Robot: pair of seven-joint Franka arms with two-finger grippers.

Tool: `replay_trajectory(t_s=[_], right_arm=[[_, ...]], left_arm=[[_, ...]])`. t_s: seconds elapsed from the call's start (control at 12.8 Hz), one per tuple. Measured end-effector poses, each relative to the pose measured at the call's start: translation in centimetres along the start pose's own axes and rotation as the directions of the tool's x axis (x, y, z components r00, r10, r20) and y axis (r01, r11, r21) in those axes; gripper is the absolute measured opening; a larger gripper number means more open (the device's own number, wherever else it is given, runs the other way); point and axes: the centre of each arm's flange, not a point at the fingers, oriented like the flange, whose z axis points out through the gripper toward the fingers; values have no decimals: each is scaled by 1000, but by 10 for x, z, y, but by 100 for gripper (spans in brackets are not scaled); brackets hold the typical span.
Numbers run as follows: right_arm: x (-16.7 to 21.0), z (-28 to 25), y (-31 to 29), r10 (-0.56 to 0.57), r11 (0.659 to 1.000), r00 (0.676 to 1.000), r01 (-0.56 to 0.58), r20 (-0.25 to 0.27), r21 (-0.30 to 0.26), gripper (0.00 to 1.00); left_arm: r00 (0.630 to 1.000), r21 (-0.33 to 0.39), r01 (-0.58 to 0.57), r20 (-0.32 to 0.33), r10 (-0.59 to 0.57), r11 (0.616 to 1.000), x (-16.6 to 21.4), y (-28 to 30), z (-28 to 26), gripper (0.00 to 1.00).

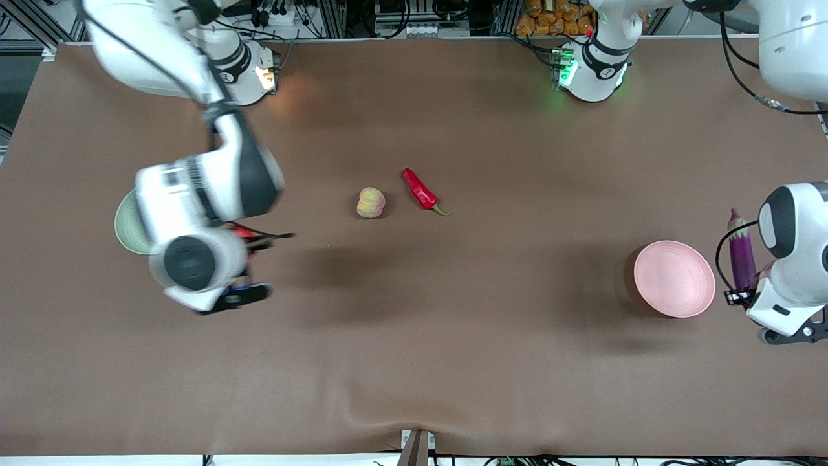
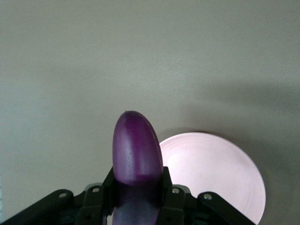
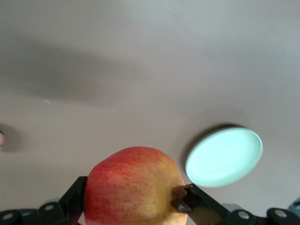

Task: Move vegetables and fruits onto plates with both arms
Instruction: 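Place the apple on the green plate while the left gripper lowers eggplant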

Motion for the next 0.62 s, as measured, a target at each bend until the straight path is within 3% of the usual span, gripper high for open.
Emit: replay_trajectory(t_s=[0.23, 0.62], right_arm=[[-18, 37, 88, 46, 997, 999, -48, 27, 66, 92], [-92, 122, 157, 5, 993, 999, 1, -52, 118, 92]], left_arm=[[1000, -23, 6, -1, -6, 1000, 4, 6, 18, 38], [998, -72, 27, 53, -23, 997, 0, 17, 49, 38]])
